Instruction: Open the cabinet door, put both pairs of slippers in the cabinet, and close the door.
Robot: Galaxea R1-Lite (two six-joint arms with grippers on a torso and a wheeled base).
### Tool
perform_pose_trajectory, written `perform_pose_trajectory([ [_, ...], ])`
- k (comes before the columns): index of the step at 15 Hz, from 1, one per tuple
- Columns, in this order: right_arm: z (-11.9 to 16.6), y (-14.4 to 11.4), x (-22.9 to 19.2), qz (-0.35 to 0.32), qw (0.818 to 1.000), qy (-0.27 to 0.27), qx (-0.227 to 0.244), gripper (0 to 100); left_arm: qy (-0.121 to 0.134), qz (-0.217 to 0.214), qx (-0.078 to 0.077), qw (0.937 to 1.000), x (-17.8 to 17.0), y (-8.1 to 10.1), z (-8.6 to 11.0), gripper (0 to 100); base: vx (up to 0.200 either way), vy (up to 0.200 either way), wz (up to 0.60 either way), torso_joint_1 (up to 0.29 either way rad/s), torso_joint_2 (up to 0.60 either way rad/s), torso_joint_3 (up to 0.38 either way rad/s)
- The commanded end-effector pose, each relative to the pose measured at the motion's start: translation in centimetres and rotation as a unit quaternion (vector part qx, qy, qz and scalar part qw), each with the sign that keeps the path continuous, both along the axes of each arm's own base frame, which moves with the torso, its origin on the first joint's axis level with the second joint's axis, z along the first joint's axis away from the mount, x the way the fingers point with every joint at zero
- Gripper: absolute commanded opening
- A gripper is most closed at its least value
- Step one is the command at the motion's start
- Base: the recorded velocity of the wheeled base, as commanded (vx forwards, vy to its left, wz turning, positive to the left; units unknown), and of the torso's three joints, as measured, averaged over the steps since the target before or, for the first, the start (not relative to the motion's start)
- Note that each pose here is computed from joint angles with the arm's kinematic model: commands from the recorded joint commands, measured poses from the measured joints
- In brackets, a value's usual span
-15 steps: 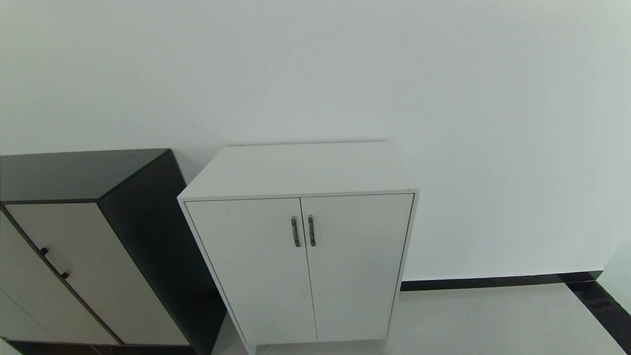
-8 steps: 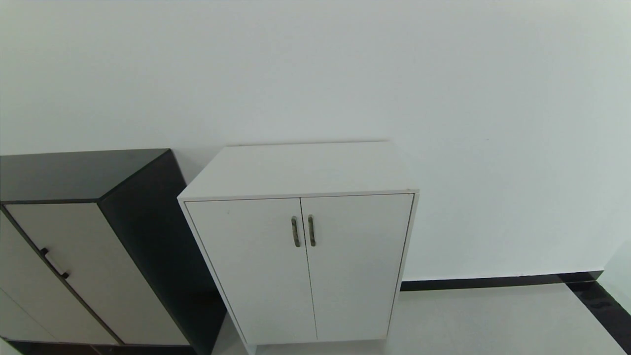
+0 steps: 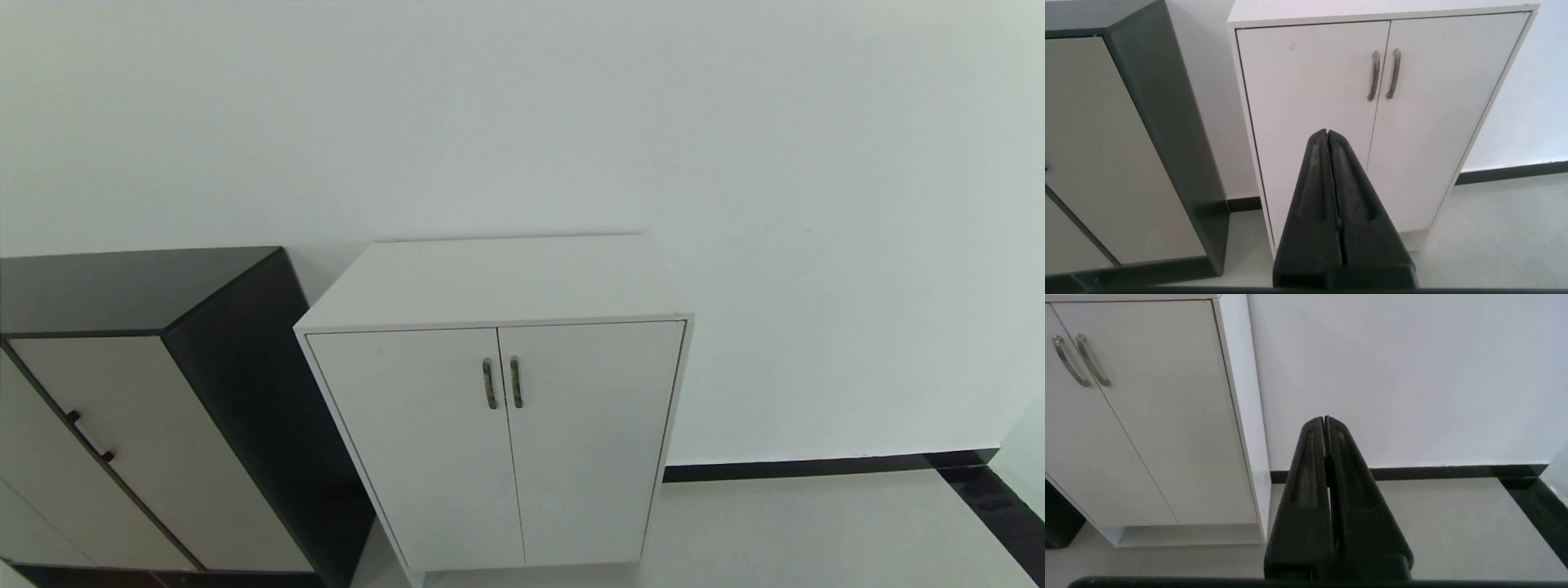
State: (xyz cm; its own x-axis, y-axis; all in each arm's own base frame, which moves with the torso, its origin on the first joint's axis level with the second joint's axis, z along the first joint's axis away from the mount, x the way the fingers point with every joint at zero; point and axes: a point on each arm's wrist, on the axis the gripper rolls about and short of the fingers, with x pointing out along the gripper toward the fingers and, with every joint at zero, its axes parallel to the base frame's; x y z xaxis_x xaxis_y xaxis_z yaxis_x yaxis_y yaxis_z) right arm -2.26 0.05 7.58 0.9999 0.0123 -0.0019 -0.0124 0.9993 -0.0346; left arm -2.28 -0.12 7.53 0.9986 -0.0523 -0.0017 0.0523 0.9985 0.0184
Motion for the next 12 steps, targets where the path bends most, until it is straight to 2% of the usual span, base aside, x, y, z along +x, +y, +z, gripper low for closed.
perform_pose_trajectory([
  [1, -0.02, 0.00, -0.01, 0.000, 1.000, 0.000, 0.000, 0, 0.000, 0.000, 0.000, 1.0000, 0.00, 0.00, 0.00, 0, 0.000, 0.000, 0.00, 0.000, 0.00, 0.000],
  [12, -0.02, 0.00, -0.01, 0.001, 1.000, 0.000, 0.004, 0, 0.001, 0.000, 0.000, 1.0000, 0.01, 0.00, 0.01, 0, 0.000, 0.000, 0.00, 0.000, 0.00, 0.000],
])
